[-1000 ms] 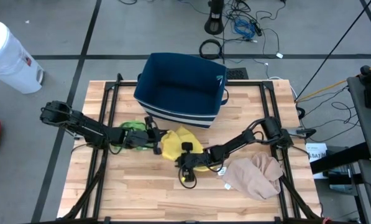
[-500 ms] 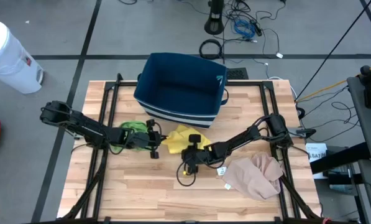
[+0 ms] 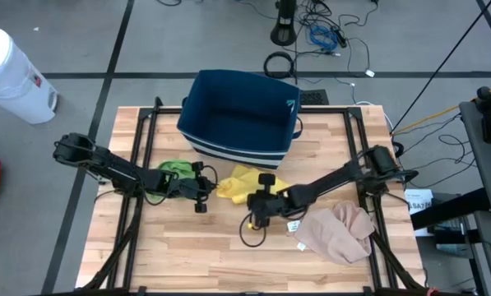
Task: Fold towel
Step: Fold the yellow towel
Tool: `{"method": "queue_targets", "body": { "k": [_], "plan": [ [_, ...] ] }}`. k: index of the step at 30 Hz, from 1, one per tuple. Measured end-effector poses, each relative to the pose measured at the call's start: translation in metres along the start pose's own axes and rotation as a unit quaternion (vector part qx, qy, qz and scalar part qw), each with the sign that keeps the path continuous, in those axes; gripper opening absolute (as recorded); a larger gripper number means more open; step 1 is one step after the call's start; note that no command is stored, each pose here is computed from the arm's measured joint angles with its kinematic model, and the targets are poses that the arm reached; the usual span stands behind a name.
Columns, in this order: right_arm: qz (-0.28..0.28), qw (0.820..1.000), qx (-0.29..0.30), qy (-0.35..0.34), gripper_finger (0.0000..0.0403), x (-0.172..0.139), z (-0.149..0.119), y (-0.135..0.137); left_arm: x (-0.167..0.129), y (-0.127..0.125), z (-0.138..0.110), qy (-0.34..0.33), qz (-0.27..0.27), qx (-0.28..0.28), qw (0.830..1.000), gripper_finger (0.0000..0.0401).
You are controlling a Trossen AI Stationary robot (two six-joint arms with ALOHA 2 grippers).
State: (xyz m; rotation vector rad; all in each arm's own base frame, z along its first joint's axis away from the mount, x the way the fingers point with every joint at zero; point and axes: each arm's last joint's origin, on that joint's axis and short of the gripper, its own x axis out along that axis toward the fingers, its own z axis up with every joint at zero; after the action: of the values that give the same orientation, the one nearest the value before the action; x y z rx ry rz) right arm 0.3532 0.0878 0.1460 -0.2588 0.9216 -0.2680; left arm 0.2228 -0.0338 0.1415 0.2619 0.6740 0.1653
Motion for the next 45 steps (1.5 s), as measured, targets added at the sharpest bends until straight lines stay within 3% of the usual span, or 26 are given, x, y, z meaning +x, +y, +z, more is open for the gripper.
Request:
{"method": "queue_targets", "body": {
  "k": [4, 8, 14, 18, 22, 25, 29, 32, 38, 45],
  "plan": [
    [0.062, 0.997, 0.015, -0.043, 0.0000, -0.040, 0.015, -0.005, 0.000, 0.000, 0.000, -0.001, -0.001, 0.000, 1.000, 0.0000],
    [0.162, 0.984, 0.046, -0.063, 0.0000, -0.068, 0.024, -0.013, 0.000, 0.000, 0.001, -0.003, -0.001, -0.001, 1.000, 0.0000],
    [0.075, 0.994, 0.073, 0.024, 0.0000, -0.061, 0.008, -0.032, 0.000, 0.000, 0.002, -0.009, -0.007, -0.004, 1.000, 0.0000],
    [0.117, 0.986, 0.078, 0.093, 0.0007, -0.030, -0.004, -0.027, 0.000, -0.001, 0.002, -0.010, -0.016, -0.008, 1.000, 0.0000],
    [0.123, 0.982, 0.055, 0.135, 0.0051, 0.001, -0.018, -0.013, 0.000, -0.001, 0.002, -0.011, -0.021, -0.008, 1.000, 0.0000],
    [0.099, 0.981, 0.058, 0.155, 0.0104, 0.010, -0.025, -0.010, 0.000, -0.001, 0.002, -0.010, -0.022, -0.008, 1.000, 0.0000],
    [0.071, 0.984, 0.060, 0.154, 0.0162, 0.006, -0.025, -0.011, 0.000, -0.001, 0.001, -0.008, -0.022, -0.006, 1.000, 0.0000],
    [0.055, 0.988, 0.054, 0.137, 0.0180, -0.009, -0.021, -0.012, 0.000, -0.001, 0.002, -0.009, -0.022, -0.004, 1.000, 0.0000],
    [0.044, 0.991, 0.064, 0.107, 0.0171, -0.039, -0.012, -0.018, 0.000, -0.001, 0.002, -0.009, -0.022, -0.003, 1.000, 0.0000],
    [0.076, 0.986, 0.127, 0.080, 0.0148, -0.029, -0.005, -0.014, 0.000, -0.001, 0.002, -0.012, -0.024, -0.004, 1.000, 0.0000]
  ]
}}
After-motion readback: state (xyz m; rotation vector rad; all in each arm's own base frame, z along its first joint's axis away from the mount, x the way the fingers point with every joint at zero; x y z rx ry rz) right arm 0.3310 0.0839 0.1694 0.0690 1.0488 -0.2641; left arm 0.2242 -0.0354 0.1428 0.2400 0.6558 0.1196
